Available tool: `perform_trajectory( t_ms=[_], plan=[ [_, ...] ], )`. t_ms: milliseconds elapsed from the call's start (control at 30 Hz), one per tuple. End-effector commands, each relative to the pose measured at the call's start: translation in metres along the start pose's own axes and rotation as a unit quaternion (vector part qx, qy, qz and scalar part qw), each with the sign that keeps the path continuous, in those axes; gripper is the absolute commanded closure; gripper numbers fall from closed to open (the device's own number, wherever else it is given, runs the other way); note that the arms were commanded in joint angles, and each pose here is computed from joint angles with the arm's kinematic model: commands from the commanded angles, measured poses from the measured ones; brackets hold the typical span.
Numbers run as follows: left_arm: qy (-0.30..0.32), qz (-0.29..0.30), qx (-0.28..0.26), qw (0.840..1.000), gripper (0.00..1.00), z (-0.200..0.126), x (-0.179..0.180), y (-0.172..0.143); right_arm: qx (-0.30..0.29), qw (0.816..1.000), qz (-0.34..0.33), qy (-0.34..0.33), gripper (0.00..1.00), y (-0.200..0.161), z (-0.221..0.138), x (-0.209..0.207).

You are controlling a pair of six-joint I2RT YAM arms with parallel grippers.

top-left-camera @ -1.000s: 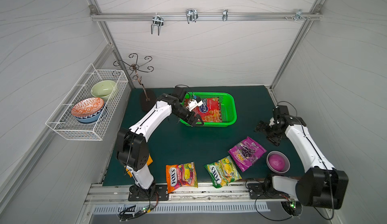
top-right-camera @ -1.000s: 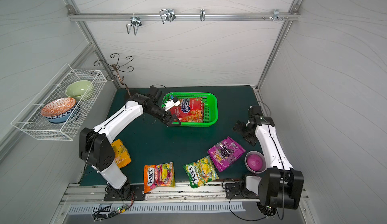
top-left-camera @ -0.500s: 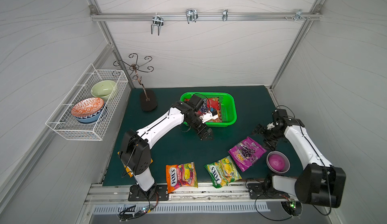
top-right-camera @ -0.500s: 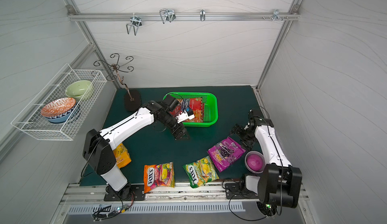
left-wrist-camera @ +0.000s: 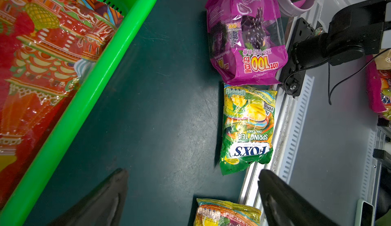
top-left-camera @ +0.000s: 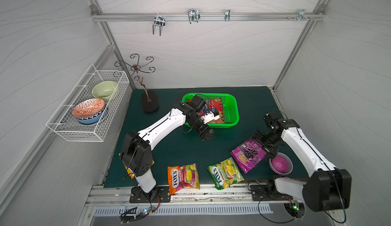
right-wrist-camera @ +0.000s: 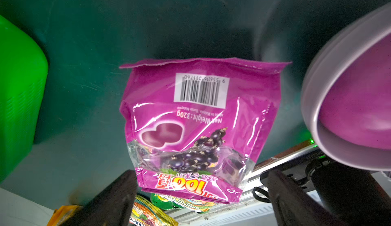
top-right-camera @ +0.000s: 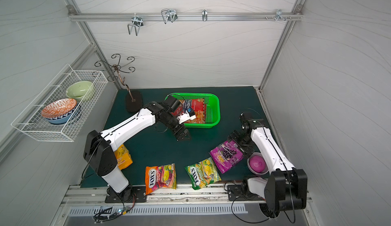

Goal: Put the candies in the basket
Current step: Pick up the candy at the center of the board.

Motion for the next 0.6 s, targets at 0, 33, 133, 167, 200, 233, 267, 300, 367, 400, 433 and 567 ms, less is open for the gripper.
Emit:
perform_trajectory(
  t_ms=[0, 33, 133, 167, 200, 233, 267, 300, 367, 400, 433, 567],
  plan=[
    [0.006, 0.012, -0.007, 1.0, 0.0, -0.005, 0.0, 0.002, 0.021, 0.999, 0.024, -0.007, 0.01, -0.01, 0.01, -0.01],
    [0.005, 0.011, -0.007, 1.0, 0.0, -0.004, 0.0, 0.001, 0.033, 0.999, 0.026, 0.005, 0.01, -0.013, 0.015, -0.007],
    [0.007, 0.012, -0.005, 1.0, 0.0, -0.005, 0.0, 0.0, 0.049, 0.998, 0.028, 0.035, 0.01, -0.022, 0.027, 0.002],
    [0.01, 0.014, -0.003, 1.0, 0.0, -0.005, 0.001, 0.0, 0.06, 0.997, 0.021, 0.05, 0.01, -0.028, 0.03, 0.007],
    [0.022, 0.015, 0.0, 1.0, 0.01, -0.006, 0.005, -0.001, 0.067, 0.996, 0.015, 0.055, 0.01, -0.032, 0.033, 0.01],
    [0.029, 0.018, 0.0, 0.999, 0.01, -0.008, 0.007, -0.001, 0.069, 0.996, 0.009, 0.056, 0.01, -0.036, 0.036, 0.012],
    [0.032, 0.022, 0.003, 0.999, 0.0, -0.01, 0.008, -0.002, 0.072, 0.996, 0.001, 0.055, 0.01, -0.041, 0.038, 0.014],
    [0.035, 0.025, 0.004, 0.999, 0.01, -0.013, 0.009, -0.002, 0.074, 0.996, -0.006, 0.057, 0.01, -0.046, 0.04, 0.017],
    [0.042, 0.02, 0.001, 0.999, 0.01, -0.017, 0.014, -0.002, 0.08, 0.995, -0.013, 0.065, 0.01, -0.053, 0.043, 0.023],
    [0.044, 0.014, -0.002, 0.999, 0.01, -0.018, 0.017, -0.002, 0.084, 0.993, -0.017, 0.076, 0.01, -0.056, 0.043, 0.028],
    [0.044, 0.009, -0.005, 0.999, 0.01, -0.02, 0.019, -0.002, 0.09, 0.992, -0.021, 0.089, 0.01, -0.06, 0.044, 0.034],
    [0.038, -0.01, -0.013, 0.999, 0.01, -0.021, 0.025, -0.006, 0.088, 0.984, -0.02, 0.152, 0.01, -0.063, 0.045, 0.064]
  ],
)
Point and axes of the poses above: each gripper's point midway between its finger pads, its own z axis out along the fingers, its own x axis along the line the jaws close on, y = z × x, the point moved 2 cm from there along -z, back along the fingers, and after that the axes turned 6 degrees about z, right-handed, at the moved point
